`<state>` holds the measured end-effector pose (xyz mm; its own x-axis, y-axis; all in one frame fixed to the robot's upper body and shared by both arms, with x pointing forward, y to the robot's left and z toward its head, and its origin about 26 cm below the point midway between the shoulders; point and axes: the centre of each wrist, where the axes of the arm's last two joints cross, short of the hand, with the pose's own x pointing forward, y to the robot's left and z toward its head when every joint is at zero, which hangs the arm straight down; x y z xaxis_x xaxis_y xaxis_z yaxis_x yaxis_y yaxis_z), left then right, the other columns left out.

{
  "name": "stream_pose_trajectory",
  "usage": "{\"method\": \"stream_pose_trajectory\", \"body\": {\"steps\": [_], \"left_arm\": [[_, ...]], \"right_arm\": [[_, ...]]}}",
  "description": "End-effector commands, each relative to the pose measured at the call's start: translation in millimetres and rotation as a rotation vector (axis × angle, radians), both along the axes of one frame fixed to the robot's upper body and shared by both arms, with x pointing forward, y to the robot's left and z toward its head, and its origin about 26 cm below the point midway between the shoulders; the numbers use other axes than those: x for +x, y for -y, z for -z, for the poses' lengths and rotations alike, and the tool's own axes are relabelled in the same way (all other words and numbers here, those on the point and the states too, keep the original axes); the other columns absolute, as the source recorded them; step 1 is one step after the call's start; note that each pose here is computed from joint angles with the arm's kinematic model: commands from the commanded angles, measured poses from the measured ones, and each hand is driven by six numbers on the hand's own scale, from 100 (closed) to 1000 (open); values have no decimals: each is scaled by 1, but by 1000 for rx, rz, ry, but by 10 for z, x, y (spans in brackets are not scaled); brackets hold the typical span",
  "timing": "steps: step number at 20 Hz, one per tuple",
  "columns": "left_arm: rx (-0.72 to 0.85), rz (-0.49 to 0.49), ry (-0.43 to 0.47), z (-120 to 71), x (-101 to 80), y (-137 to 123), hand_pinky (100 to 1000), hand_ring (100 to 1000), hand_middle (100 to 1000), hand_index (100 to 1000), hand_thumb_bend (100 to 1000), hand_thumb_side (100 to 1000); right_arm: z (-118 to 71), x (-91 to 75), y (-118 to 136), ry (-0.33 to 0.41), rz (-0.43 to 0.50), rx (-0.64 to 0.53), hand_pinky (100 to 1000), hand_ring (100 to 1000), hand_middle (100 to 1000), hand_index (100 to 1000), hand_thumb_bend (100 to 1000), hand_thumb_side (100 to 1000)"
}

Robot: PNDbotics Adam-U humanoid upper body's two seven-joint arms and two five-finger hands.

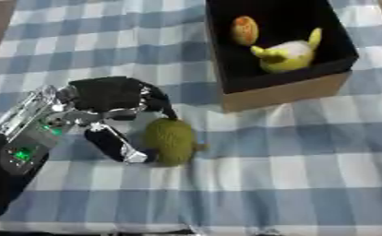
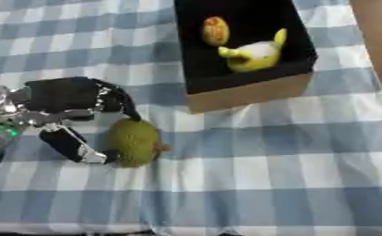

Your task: Pick up objects on the table and place them in the box.

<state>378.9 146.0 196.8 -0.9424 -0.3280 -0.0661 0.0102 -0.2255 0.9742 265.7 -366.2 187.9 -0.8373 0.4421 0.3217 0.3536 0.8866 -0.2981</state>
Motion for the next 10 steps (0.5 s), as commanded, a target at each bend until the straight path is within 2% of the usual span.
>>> {"method": "stream_pose_trajectory", "body": {"steps": [1, 6, 7, 9, 10], "left_arm": [[6, -10, 17, -26, 17, -8, 732, 808, 705, 837, 234, 407], [-13, -40, 50, 69, 64, -21, 703, 783, 668, 802, 193, 261], [-17, -42, 56, 89, 71, -23, 690, 772, 649, 786, 157, 226], [-31, -39, 66, 112, 77, -26, 666, 749, 613, 752, 100, 204], [-44, -33, 70, 106, 74, -25, 655, 739, 600, 739, 100, 202]], "right_arm": [[-65, -2, -8, 16, -7, -16, 957, 1000, 412, 989, 100, 470], [-66, 3, -15, 17, -10, -15, 956, 1000, 412, 989, 100, 470], [-66, 3, -16, 17, -11, -15, 956, 1000, 412, 989, 100, 470], [-66, 4, -17, 16, -12, -16, 956, 1000, 412, 989, 100, 470], [-66, 3, -17, 16, -11, -16, 956, 1000, 412, 989, 100, 470]]}}
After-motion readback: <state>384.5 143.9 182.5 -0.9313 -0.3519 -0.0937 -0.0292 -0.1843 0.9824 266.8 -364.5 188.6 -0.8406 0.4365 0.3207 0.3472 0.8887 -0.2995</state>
